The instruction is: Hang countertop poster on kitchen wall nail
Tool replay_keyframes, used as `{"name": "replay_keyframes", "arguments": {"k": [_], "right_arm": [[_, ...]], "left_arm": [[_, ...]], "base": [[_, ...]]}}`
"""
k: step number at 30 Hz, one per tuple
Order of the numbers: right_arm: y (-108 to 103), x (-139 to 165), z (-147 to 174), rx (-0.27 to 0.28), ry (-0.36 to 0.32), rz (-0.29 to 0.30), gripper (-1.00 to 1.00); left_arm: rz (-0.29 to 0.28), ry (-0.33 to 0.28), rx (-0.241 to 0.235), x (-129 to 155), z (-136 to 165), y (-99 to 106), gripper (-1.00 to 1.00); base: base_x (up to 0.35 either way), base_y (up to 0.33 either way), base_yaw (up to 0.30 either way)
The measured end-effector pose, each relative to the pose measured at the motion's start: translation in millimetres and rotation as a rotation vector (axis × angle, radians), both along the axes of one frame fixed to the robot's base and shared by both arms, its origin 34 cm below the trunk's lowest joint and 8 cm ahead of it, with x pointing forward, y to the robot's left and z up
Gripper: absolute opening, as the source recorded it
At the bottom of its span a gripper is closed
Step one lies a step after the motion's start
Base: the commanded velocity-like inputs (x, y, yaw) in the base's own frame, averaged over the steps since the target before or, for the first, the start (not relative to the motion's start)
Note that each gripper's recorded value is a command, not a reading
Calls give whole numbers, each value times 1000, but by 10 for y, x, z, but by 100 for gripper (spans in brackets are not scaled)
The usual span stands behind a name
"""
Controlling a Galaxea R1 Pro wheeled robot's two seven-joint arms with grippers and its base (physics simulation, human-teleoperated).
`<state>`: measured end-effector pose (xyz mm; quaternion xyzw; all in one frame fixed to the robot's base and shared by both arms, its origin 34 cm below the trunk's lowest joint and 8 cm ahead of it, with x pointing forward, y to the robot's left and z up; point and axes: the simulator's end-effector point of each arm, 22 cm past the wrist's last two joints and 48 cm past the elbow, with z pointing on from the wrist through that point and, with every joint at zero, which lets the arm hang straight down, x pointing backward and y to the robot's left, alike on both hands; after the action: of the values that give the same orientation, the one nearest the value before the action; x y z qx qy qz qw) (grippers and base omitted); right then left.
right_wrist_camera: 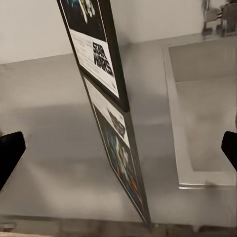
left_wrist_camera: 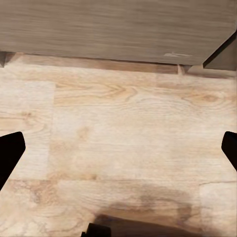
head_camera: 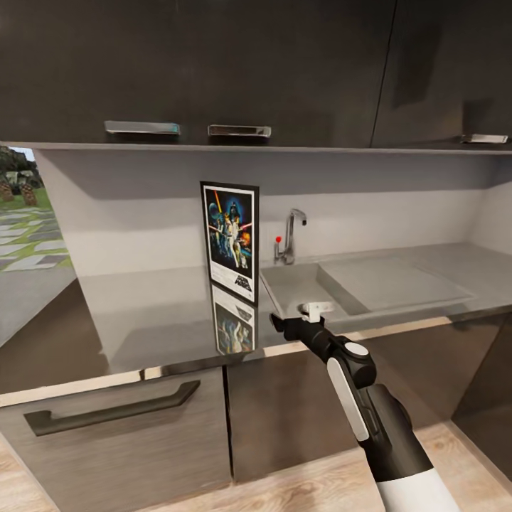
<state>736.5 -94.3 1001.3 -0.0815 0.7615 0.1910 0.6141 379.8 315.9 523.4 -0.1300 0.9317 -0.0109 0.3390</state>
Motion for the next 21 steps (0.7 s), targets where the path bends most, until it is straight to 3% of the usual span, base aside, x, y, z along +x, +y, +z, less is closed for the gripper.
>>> {"name": "replay_keyframes", "arguments": {"k": [12, 21], "right_arm": [[31, -10, -8, 2, 1, 15, 100], [29, -11, -2, 2, -1, 15, 100]], "left_arm": [[1, 0, 0, -2, -1, 2, 100], [0, 0, 0, -1, -1, -1, 100]], "base": [[4, 0, 233], [27, 0, 48]]}}
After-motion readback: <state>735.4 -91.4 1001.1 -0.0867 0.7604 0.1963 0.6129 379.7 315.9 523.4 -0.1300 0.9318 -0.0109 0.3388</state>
